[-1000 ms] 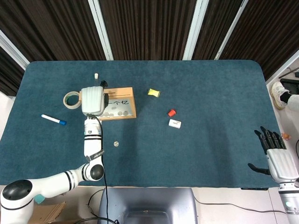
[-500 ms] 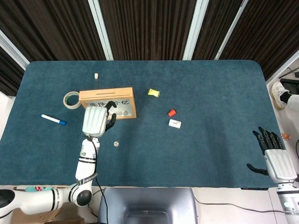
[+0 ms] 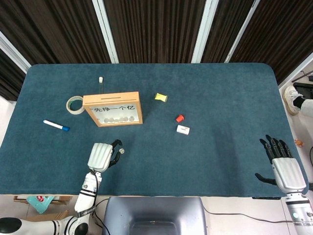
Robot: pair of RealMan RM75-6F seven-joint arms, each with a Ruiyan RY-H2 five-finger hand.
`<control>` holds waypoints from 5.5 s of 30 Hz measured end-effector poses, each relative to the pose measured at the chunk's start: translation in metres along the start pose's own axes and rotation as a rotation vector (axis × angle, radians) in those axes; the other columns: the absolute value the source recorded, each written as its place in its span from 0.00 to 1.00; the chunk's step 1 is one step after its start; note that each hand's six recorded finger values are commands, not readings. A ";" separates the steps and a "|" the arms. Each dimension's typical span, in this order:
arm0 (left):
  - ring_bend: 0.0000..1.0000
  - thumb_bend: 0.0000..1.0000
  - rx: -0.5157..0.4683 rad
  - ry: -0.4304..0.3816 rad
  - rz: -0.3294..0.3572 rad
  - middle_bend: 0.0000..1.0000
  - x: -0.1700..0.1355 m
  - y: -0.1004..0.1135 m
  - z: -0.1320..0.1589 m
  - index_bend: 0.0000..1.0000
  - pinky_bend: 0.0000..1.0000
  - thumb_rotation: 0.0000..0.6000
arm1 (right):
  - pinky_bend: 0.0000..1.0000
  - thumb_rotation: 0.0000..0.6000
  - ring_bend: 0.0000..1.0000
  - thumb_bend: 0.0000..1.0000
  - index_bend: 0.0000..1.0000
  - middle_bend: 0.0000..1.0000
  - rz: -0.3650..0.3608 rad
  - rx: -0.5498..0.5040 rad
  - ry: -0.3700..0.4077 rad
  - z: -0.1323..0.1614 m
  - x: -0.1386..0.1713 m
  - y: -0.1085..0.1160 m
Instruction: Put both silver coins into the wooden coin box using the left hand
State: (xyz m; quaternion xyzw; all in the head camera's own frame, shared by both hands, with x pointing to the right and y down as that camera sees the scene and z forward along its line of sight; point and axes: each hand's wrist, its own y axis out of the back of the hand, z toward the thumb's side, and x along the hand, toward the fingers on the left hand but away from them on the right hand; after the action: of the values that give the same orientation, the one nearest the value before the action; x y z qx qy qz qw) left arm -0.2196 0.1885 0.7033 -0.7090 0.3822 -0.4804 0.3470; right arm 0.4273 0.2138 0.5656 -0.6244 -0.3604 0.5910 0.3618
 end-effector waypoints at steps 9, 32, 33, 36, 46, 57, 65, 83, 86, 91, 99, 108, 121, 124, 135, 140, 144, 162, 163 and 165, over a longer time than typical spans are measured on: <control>1.00 0.39 0.008 -0.017 -0.071 1.00 -0.010 -0.037 0.003 0.40 1.00 1.00 | 0.00 1.00 0.00 0.17 0.00 0.00 -0.003 -0.006 -0.001 -0.002 0.001 0.002; 1.00 0.39 0.030 0.050 -0.091 1.00 0.011 -0.058 -0.017 0.42 1.00 1.00 | 0.00 1.00 0.00 0.17 0.00 0.00 -0.042 -0.030 -0.023 -0.010 0.006 0.014; 1.00 0.39 0.032 0.050 -0.090 1.00 0.011 -0.058 -0.018 0.42 1.00 1.00 | 0.00 1.00 0.00 0.17 0.00 0.00 -0.044 -0.032 -0.023 -0.010 0.006 0.014; 1.00 0.39 0.044 0.052 -0.093 1.00 0.013 -0.059 -0.019 0.43 1.00 1.00 | 0.00 1.00 0.00 0.17 0.00 0.00 -0.054 -0.041 -0.027 -0.012 0.007 0.017; 1.00 0.39 0.077 0.050 -0.104 1.00 0.012 -0.062 -0.020 0.43 1.00 1.00 | 0.00 1.00 0.00 0.17 0.00 0.00 -0.062 -0.043 -0.033 -0.014 0.007 0.019; 1.00 0.39 0.113 0.054 -0.124 1.00 0.011 -0.063 -0.022 0.43 1.00 1.00 | 0.00 1.00 0.00 0.17 0.00 0.00 -0.063 -0.054 -0.024 -0.014 0.008 0.021; 1.00 0.39 0.121 0.066 -0.133 1.00 0.012 -0.064 -0.025 0.43 1.00 1.00 | 0.00 1.00 0.00 0.17 0.00 0.00 -0.067 -0.056 -0.024 -0.014 0.008 0.022; 1.00 0.39 0.128 0.091 -0.119 1.00 0.016 -0.062 -0.033 0.53 1.00 1.00 | 0.00 1.00 0.00 0.17 0.00 0.00 -0.060 -0.055 -0.018 -0.013 0.009 0.021; 1.00 0.39 0.126 0.094 -0.115 1.00 0.016 -0.062 -0.034 0.54 1.00 1.00 | 0.00 1.00 0.00 0.17 0.00 0.00 -0.059 -0.055 -0.018 -0.013 0.009 0.021; 1.00 0.39 0.123 0.093 -0.103 1.00 0.017 -0.059 -0.034 0.54 1.00 1.00 | 0.00 1.00 0.00 0.17 0.00 0.00 -0.056 -0.054 -0.016 -0.013 0.008 0.020; 1.00 0.40 0.128 0.091 -0.091 1.00 0.018 -0.058 -0.036 0.56 1.00 1.00 | 0.00 1.00 0.00 0.17 0.00 0.00 -0.050 -0.053 -0.011 -0.012 0.008 0.019; 1.00 0.40 0.134 0.084 -0.079 1.00 0.018 -0.056 -0.036 0.56 1.00 1.00 | 0.00 1.00 0.00 0.17 0.00 0.00 -0.043 -0.051 -0.008 -0.011 0.008 0.018; 1.00 0.40 0.138 0.072 -0.057 1.00 0.017 -0.050 -0.034 0.56 1.00 1.00 | 0.00 1.00 0.00 0.17 0.00 0.00 -0.039 -0.049 -0.009 -0.011 0.008 0.017; 1.00 0.40 0.138 0.071 -0.055 1.00 0.016 -0.049 -0.034 0.57 1.00 1.00 | 0.00 1.00 0.00 0.17 0.00 0.00 -0.038 -0.048 -0.008 -0.010 0.008 0.017; 1.00 0.46 0.137 0.080 -0.058 1.00 0.018 -0.051 -0.036 0.67 1.00 1.00 | 0.00 1.00 0.00 0.17 0.00 0.00 -0.033 -0.049 -0.009 -0.010 0.008 0.017; 1.00 0.47 0.121 0.073 -0.032 1.00 0.019 -0.045 -0.033 0.67 1.00 1.00 | 0.00 1.00 0.00 0.17 0.00 0.00 -0.034 -0.050 -0.009 -0.011 0.008 0.017; 1.00 0.47 0.100 0.062 0.002 1.00 0.021 -0.032 -0.030 0.67 1.00 1.00 | 0.00 1.00 0.00 0.17 0.00 0.00 -0.032 -0.049 -0.008 -0.011 0.009 0.017; 1.00 0.52 -0.070 0.168 0.164 1.00 0.052 0.159 -0.027 0.64 1.00 1.00 | 0.00 1.00 0.00 0.17 0.00 0.00 -0.025 -0.053 -0.006 -0.008 0.006 0.014; 1.00 0.52 -0.088 0.195 0.157 1.00 0.056 0.167 -0.031 0.64 1.00 1.00 | 0.00 1.00 0.00 0.17 0.00 0.00 -0.025 -0.053 -0.006 -0.008 0.006 0.014; 1.00 0.53 -0.110 0.229 0.147 1.00 0.062 0.178 -0.034 0.64 1.00 1.00 | 0.00 1.00 0.00 0.17 0.00 0.00 -0.027 -0.056 -0.007 -0.008 0.006 0.015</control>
State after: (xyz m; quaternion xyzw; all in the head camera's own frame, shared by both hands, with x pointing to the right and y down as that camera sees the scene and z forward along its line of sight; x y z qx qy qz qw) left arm -0.2738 0.0464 0.5865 -0.6375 0.4960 -0.5098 0.2962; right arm 0.4360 0.2116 0.5501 -0.6272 -0.3863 0.5780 0.3511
